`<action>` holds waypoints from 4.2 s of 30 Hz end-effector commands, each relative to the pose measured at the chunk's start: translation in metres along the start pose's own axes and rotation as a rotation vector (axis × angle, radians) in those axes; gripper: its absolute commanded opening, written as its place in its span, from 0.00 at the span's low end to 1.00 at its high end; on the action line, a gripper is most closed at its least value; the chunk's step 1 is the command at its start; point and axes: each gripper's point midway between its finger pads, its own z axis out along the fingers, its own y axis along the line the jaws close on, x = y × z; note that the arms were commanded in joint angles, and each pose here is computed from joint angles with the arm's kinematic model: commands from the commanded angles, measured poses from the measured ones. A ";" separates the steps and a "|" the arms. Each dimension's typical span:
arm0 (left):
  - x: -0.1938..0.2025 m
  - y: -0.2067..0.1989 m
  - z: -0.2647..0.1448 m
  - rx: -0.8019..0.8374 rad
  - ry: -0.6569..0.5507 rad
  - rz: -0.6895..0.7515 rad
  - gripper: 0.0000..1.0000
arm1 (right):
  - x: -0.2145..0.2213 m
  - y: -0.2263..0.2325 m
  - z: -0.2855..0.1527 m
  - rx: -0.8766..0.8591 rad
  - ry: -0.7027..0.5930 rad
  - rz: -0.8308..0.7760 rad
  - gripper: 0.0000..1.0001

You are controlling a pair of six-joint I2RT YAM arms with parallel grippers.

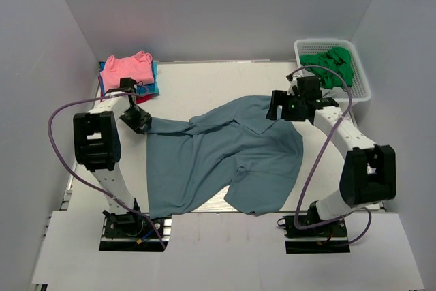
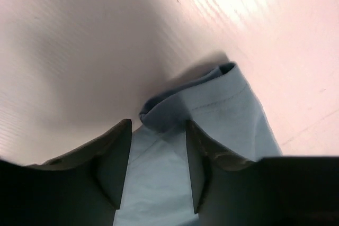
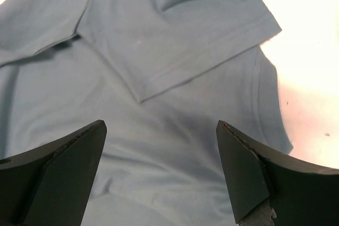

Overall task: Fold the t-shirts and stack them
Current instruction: Flatten out the tshirt

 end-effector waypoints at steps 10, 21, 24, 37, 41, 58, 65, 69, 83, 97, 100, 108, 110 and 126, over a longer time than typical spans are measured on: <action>-0.017 -0.023 -0.001 0.109 -0.004 0.046 0.00 | -0.025 -0.019 0.037 0.093 0.040 0.036 0.90; -0.027 -0.035 -0.050 0.196 -0.059 0.065 0.00 | -0.027 -0.060 0.080 0.303 0.051 0.222 0.90; -0.028 -0.034 -0.058 0.205 -0.070 0.074 0.00 | -0.027 -0.069 0.084 0.372 0.015 0.298 0.89; -0.026 -0.030 -0.068 0.205 -0.074 0.103 0.00 | -0.031 -0.091 0.082 0.493 -0.110 0.524 0.86; -0.026 -0.035 -0.071 0.228 -0.067 0.115 0.00 | -0.037 -0.094 0.090 0.485 -0.159 0.544 0.84; -0.028 -0.041 -0.074 0.238 -0.051 0.146 0.00 | -0.014 -0.101 0.123 0.500 -0.110 0.571 0.33; -0.029 -0.048 -0.081 0.279 -0.049 0.178 0.00 | -0.042 -0.107 0.113 0.546 -0.180 0.503 0.00; -0.033 -0.058 -0.088 0.313 -0.043 0.193 0.00 | -0.055 -0.101 0.095 0.556 -0.215 0.441 0.00; -0.025 -0.058 -0.132 0.384 -0.080 0.237 0.00 | -0.025 -0.072 -0.013 0.621 -0.204 0.436 0.00; -0.044 -0.083 -0.148 0.454 -0.149 0.197 0.00 | -0.090 -0.036 -0.089 0.593 -0.306 0.458 0.00; -0.061 -0.101 -0.144 0.477 -0.173 0.187 0.00 | -0.120 -0.035 -0.095 0.595 -0.365 0.440 0.00; -0.097 -0.164 -0.119 0.623 -0.188 0.155 0.00 | -0.181 -0.032 -0.047 0.569 -0.430 0.390 0.00; -0.108 -0.179 -0.109 0.646 -0.195 0.150 0.00 | -0.207 -0.033 -0.048 0.577 -0.492 0.395 0.00; -0.169 -0.259 -0.101 0.872 -0.291 0.076 1.00 | -0.304 -0.024 0.058 0.370 -0.703 0.192 0.90</action>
